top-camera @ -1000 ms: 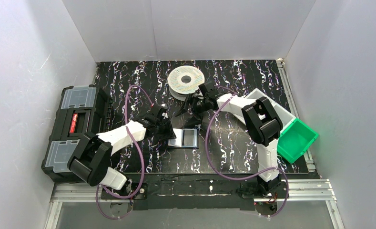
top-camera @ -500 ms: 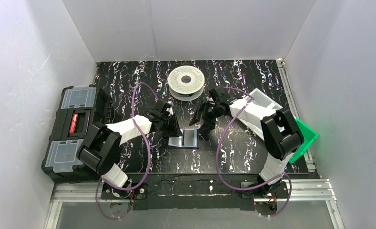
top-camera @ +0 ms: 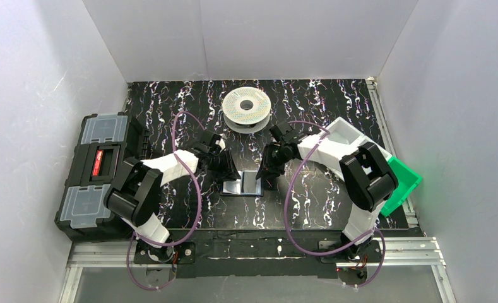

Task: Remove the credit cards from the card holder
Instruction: Remove the credit card from the card holder.

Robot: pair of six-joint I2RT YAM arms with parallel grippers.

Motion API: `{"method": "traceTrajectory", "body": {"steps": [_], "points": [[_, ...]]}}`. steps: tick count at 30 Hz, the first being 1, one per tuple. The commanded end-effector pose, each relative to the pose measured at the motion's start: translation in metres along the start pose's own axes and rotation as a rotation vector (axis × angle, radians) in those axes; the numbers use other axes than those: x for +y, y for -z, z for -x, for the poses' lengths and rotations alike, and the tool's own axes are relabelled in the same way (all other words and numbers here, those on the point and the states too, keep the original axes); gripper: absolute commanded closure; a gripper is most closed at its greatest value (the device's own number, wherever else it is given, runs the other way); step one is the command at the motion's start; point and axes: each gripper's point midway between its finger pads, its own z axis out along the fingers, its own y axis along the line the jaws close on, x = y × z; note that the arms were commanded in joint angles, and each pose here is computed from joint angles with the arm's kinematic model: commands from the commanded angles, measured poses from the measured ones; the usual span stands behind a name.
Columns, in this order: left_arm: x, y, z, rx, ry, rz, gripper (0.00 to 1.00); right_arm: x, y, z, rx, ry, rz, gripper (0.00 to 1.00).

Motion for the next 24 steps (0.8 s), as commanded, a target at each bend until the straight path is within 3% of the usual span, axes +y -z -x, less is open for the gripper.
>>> {"method": "traceTrajectory", "body": {"steps": [1, 16, 24], "points": [[-0.007, -0.002, -0.001, 0.037, -0.003, -0.054, 0.75, 0.006, -0.003, 0.004, -0.010, 0.036, -0.012, 0.70], [-0.005, -0.017, -0.013, 0.085, 0.049, -0.100, 0.76, 0.004, -0.024, 0.000, 0.029, 0.064, -0.060, 0.83], [-0.006, -0.019, -0.016, 0.088, 0.068, -0.127, 0.77, 0.006, -0.034, -0.003, 0.046, 0.085, -0.091, 0.85]]}}
